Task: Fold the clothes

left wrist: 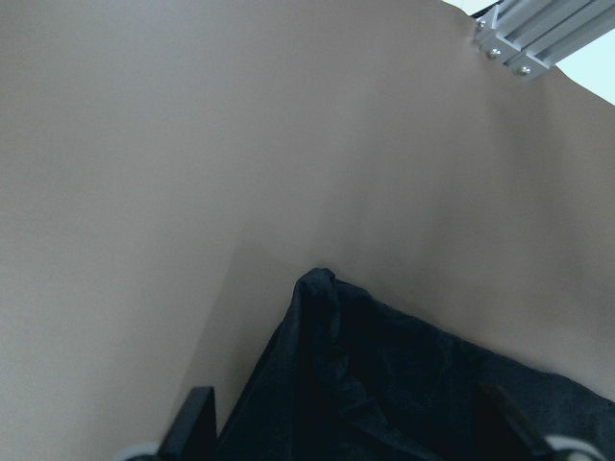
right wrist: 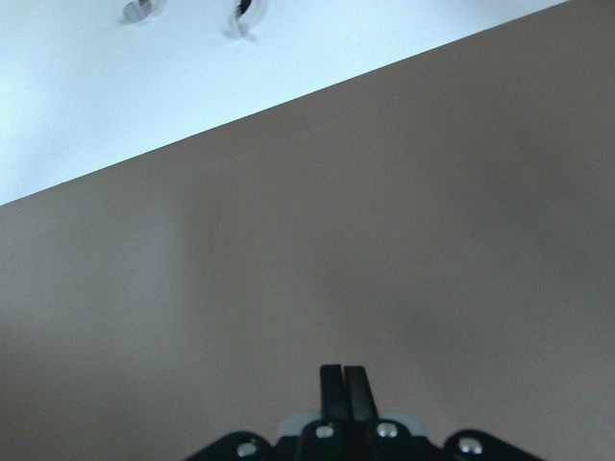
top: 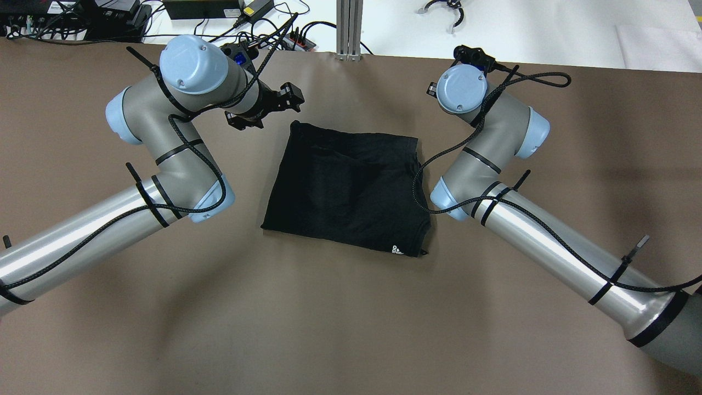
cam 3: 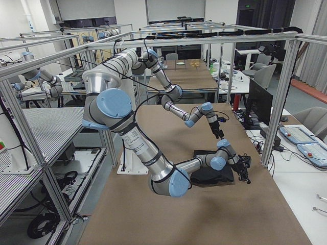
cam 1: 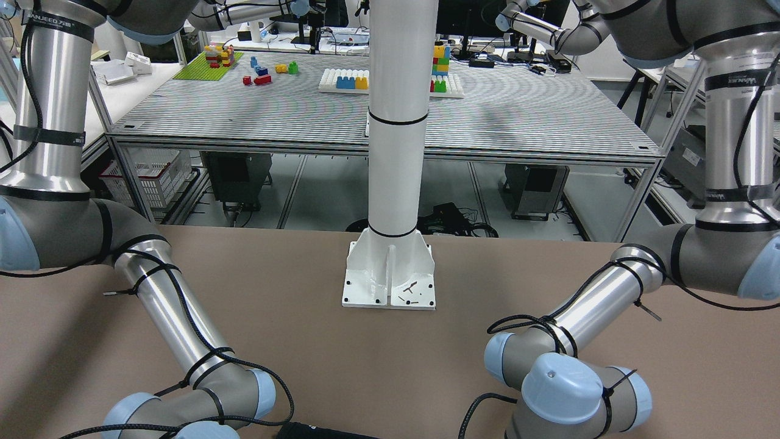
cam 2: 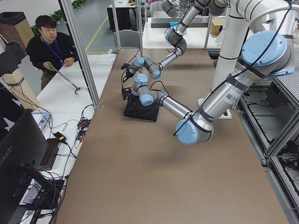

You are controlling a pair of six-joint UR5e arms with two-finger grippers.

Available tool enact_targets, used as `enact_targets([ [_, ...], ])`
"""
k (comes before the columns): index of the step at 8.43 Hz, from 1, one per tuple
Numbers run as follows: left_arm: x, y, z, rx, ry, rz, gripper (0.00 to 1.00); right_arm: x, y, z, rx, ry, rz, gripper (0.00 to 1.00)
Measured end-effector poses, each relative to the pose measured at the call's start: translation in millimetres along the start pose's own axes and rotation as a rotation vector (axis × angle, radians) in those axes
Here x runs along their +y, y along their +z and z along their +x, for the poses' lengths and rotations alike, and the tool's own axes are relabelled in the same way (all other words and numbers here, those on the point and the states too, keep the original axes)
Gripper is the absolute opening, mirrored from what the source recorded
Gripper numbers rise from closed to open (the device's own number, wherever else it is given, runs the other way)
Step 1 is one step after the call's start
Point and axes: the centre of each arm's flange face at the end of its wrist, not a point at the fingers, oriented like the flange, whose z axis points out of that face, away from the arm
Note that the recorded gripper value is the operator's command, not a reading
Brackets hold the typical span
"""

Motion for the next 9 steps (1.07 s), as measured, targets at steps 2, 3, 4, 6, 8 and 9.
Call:
enact_targets([
  [2, -1.4, -1.9, 0.9, 0.002, 0.000, -0.001, 0.94, -2.6, -5.0, 8.7, -0.011, -0.111, -0.012, 0.94],
  [3, -8.4, -4.8, -6.4, -0.003, 0.002, 0.008, 0.94, -4.5, -4.5, 34.1, -0.009, -0.220, -0.016, 0.94],
  [4, -27.6, -10.5, -34.3, -0.024, 0.029, 0.027, 0.94, -18.4, 1.2, 80.7, 0.012, -0.354, -0.031, 0.94],
  [6, -85.6, -34.9, -137.2, -0.113, 0.149, 0.077, 0.94, -62.0, 10.9, 197.0, 0.073, -0.587, -0.075, 0.94],
  [8, -163.7, -87.4, -267.0, -0.233, 0.288, 0.118, 0.94, -121.9, -3.5, 318.8, 0.155, -0.774, -0.073, 0.94],
  [9, -199.9, -121.5, -335.7, -0.309, 0.377, 0.137, 0.94, -150.8, -19.8, 377.7, 0.201, -0.842, -0.067, 0.94],
])
